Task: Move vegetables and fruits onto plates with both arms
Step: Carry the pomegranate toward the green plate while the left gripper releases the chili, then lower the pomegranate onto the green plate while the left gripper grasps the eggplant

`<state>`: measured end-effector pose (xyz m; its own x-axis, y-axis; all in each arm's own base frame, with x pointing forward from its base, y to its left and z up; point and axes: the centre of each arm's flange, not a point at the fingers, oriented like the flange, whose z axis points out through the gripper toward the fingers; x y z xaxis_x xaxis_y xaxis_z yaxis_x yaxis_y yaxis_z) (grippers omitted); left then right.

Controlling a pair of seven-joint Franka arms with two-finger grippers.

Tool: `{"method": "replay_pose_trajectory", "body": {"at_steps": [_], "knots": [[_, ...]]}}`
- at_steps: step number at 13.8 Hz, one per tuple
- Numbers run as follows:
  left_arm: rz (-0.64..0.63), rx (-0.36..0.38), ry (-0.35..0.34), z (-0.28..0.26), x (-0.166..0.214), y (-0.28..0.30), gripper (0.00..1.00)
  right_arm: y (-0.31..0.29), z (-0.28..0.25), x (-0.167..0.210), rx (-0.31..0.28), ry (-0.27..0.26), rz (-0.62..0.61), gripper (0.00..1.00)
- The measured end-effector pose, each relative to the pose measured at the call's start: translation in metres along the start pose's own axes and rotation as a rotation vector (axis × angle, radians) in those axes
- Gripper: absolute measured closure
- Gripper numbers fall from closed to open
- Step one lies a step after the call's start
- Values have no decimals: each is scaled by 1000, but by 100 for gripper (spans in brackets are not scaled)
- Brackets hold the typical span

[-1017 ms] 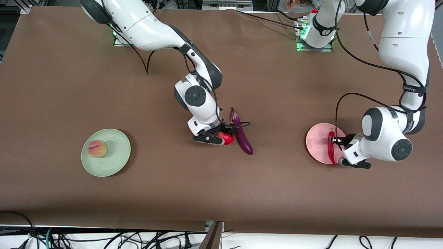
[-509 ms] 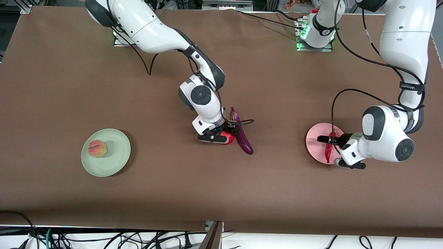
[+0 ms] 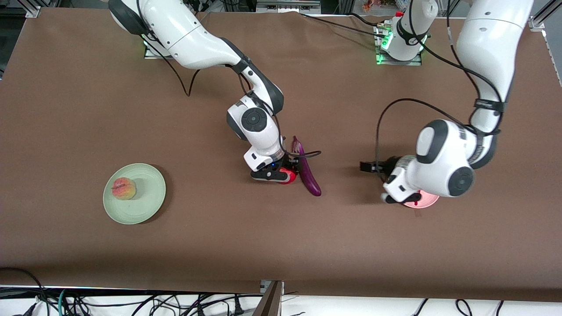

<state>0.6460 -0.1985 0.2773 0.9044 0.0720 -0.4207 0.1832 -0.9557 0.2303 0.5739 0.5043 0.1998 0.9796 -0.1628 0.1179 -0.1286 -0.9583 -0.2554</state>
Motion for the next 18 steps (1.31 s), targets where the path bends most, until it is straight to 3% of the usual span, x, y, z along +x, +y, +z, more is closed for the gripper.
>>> {"method": "replay_pose_trajectory", "body": {"at_steps": [3,5,7,9,15,18], "knots": [[-132,9,33,48,-19,75,0,6,-2,8,-1,15,8,16],[-165,-6,45,82,-22,100,0,24,-15,38,-11,42,35,16],[-174,-6,43,106,-19,105,0,59,-48,82,-60,29,22,16],[-201,-9,46,112,-15,102,4,107,-86,123,-121,-26,-36,16],[-286,-20,78,132,-26,130,5,264,-139,195,-166,-228,-199,16],[-312,-19,92,148,-40,152,8,337,-147,215,-188,-272,-265,16]]}}
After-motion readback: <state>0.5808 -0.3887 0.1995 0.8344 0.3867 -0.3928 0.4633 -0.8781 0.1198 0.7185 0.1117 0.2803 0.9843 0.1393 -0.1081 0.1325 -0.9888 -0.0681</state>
